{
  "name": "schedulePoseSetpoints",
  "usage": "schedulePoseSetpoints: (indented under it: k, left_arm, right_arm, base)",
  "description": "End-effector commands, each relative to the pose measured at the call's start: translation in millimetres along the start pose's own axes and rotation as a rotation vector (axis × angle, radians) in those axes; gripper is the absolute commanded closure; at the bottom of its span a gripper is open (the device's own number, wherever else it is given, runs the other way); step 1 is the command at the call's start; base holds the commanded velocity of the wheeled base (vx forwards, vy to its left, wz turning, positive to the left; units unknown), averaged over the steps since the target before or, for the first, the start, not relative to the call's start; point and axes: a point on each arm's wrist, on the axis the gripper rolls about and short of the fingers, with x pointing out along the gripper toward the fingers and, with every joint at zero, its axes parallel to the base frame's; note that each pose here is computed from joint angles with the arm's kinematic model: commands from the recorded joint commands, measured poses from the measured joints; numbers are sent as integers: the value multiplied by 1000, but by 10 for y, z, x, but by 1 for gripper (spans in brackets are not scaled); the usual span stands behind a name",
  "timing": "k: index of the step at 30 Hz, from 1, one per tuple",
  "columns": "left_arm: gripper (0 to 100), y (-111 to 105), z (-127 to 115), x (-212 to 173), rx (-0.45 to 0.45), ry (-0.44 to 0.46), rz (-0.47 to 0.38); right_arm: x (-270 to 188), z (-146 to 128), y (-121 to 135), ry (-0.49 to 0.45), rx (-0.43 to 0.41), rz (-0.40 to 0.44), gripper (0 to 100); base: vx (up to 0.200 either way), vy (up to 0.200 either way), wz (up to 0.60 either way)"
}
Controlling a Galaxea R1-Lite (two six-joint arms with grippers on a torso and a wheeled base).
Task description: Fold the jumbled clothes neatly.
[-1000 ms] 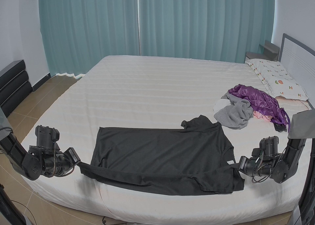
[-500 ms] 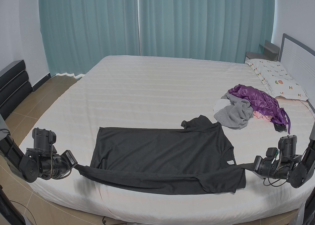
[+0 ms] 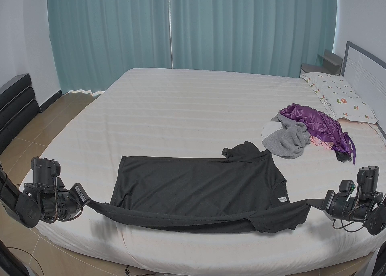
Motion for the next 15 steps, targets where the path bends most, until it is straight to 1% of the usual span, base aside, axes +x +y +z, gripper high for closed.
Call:
schedulePoseSetpoints:
  k: [1, 6, 10, 13, 15]
  left_arm:
    - [100, 22, -6, -38, -6, -1, -4]
    - [100, 76, -36, -39, -7, 13, 14]
    - [100, 134, 27, -90, 36, -18, 26]
    - [100, 191, -15, -100, 60, -4, 45]
    - [100, 210, -41, -112, 61, 4, 49]
  right_arm:
    - [-96, -9, 25, -22, -6, 14, 100]
    - [-153, -75, 16, -9, -2, 9, 100]
    - [-191, -109, 13, -8, -6, 6, 100]
    - [-202, -119, 20, -2, -7, 7, 100]
    - [-233, -135, 37, 5, -9, 7, 100]
  base:
    - [0, 0, 0]
    - [0, 0, 0]
    - [0, 0, 0]
    - [0, 0, 0]
    - [0, 0, 0]
